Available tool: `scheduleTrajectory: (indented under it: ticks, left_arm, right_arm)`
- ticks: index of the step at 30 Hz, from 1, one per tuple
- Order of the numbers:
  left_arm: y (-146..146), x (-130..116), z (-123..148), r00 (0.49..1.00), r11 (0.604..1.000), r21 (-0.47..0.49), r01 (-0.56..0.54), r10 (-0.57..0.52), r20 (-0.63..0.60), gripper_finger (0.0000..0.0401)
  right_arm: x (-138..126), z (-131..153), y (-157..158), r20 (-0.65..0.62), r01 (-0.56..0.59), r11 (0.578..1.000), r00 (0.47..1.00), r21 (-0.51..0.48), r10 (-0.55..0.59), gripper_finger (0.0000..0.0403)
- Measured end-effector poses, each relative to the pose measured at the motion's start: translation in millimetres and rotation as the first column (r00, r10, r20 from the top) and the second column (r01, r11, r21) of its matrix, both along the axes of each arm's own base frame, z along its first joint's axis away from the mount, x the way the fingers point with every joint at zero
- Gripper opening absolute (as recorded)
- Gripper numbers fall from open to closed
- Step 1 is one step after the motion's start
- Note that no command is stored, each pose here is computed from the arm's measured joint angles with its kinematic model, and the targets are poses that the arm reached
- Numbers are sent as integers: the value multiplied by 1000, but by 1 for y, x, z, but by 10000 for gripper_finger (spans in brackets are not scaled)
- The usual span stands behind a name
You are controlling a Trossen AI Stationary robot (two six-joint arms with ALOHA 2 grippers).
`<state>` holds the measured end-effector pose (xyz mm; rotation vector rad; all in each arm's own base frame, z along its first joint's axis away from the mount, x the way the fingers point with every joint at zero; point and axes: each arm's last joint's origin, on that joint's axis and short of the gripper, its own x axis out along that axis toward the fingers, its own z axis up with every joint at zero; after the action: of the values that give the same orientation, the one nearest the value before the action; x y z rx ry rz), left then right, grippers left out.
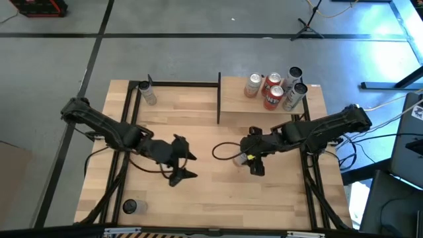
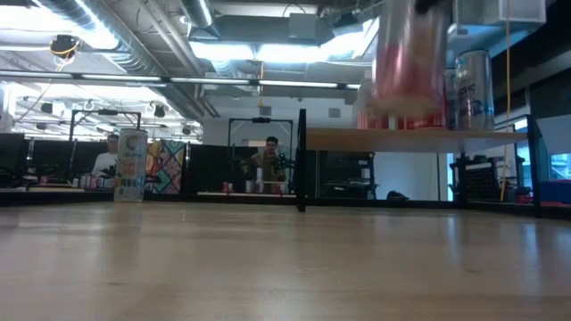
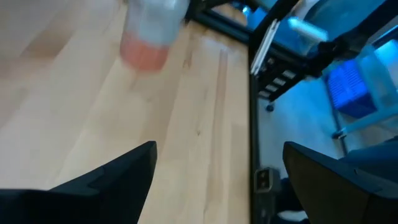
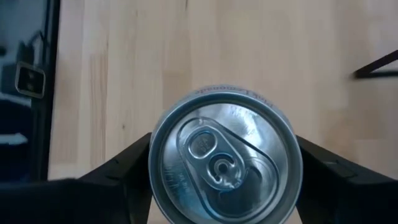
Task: Place canned beverage on shelf
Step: Put the white pink soda can on the shelf aligned with the other white pink soda can
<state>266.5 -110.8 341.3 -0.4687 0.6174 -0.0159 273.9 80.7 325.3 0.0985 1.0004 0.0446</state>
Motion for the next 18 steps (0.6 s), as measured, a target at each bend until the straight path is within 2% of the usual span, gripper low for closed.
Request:
scheduleTrajectory:
  ticks: [5,9,18]
  left_arm:
    - [4,-19,2,1000,999,42,-14,15,-24,345]
    - [8,-29,-4,999,998,54,-15,16,-31,345]
    - [11,-36,-17,998,998,57,-21,24,-51,345]
  right_arm:
    - [-4,40,-12,50,44,998,998,-54,-42,270]
    - [-7,63,-37,66,114,991,992,-72,-110,270]
    - [-20,87,-95,63,234,967,971,-103,-229,270]
